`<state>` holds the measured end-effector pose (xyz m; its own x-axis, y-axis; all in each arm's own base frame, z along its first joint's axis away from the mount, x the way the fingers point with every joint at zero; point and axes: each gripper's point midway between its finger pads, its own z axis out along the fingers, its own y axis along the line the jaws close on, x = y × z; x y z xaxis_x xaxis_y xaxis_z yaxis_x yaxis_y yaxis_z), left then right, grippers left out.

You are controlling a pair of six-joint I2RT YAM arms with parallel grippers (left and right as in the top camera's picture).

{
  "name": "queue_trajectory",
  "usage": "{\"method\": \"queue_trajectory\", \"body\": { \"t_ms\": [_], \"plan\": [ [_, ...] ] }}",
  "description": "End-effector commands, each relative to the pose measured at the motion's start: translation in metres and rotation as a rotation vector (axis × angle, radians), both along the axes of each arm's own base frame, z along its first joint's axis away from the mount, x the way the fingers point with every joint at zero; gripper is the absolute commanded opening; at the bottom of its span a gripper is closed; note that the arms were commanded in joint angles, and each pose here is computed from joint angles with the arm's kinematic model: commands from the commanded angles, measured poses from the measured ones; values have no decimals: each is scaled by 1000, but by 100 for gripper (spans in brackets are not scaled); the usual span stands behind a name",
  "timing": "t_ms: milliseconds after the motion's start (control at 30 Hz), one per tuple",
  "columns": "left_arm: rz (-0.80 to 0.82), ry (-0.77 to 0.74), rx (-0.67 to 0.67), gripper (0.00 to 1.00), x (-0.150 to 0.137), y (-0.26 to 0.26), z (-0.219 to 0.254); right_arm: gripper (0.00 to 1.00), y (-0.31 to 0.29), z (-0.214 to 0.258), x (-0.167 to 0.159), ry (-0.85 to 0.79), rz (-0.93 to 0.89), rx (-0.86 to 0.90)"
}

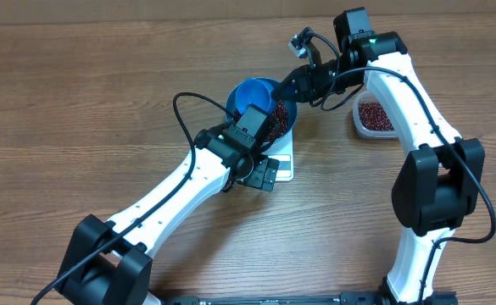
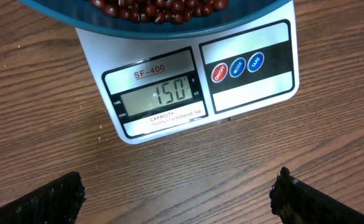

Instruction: Scoop item into bowl and weigh 150g on scale

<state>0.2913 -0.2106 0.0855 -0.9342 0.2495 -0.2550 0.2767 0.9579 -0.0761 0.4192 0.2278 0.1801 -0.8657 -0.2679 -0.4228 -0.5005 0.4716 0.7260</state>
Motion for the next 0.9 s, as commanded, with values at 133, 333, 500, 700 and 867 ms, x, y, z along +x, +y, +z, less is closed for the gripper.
{"method": "queue_trajectory", "body": {
  "t_ms": [133,333,500,700,867],
  "plan": [
    [8,-13,-1,100,-1,1,4,4,3,21,5,-41,7,46],
    [8,-13,-1,100,-1,2,4,4,4,29,8,-65,7,51],
    [8,-13,-1,100,-1,1,4,4,4,29,8,-63,7,51],
    [8,-13,-1,100,-1,2,4,4,-11,41,13,-19,-71,59],
    [8,-13,-1,100,-1,2,4,4,-34,52,21,84,-196,77]
  ]
}}
